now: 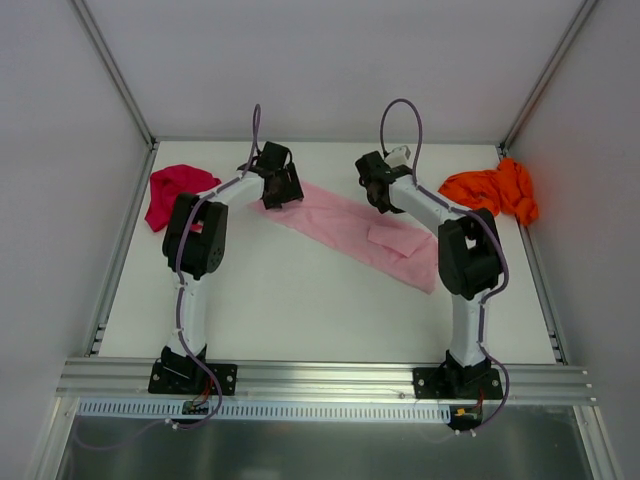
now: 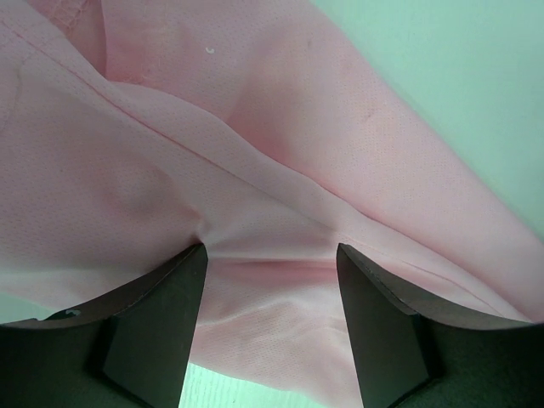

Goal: Fold and stack the t-shirts
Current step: Rotate the tshirt 90 degrees

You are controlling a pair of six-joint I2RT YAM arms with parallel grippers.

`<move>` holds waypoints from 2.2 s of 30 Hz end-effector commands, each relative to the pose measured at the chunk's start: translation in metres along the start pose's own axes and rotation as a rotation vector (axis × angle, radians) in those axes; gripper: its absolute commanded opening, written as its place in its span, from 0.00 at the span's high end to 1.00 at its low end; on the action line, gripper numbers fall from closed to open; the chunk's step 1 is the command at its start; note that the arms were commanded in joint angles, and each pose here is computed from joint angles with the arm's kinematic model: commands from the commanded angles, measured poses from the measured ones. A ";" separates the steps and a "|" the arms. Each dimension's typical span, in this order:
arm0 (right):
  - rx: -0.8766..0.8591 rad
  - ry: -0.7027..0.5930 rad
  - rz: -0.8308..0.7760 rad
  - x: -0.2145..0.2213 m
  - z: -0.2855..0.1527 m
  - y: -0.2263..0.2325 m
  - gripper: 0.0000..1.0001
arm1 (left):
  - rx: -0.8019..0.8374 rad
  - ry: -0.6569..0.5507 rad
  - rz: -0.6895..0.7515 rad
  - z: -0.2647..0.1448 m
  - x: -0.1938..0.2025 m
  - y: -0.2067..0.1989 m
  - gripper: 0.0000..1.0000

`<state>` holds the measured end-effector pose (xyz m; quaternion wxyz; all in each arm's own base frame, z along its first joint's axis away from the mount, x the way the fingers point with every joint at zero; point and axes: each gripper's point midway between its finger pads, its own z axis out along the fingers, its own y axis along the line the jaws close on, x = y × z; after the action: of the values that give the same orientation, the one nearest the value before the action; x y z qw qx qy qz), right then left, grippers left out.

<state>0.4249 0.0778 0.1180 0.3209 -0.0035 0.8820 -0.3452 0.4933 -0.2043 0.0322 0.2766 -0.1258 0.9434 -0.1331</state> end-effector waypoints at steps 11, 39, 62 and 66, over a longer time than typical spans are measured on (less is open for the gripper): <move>-0.060 0.203 -0.091 0.034 0.029 0.017 0.99 | -0.020 0.063 0.012 0.003 -0.006 0.013 0.59; -0.362 0.160 -0.214 0.116 -0.052 0.108 0.99 | 0.079 0.177 0.016 0.022 -0.006 0.010 0.54; -0.479 0.034 -0.337 0.133 -0.122 0.141 0.99 | 0.120 0.073 0.216 -0.003 -0.022 -0.020 0.01; -0.482 0.047 -0.352 0.137 -0.118 0.149 0.99 | 0.056 -0.034 0.265 -0.039 -0.035 -0.024 0.01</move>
<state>0.2778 0.2186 0.0188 0.2200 -0.2373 0.9244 -0.2019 0.5087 -0.2167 0.0400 0.2563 -0.0132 0.9528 -0.1623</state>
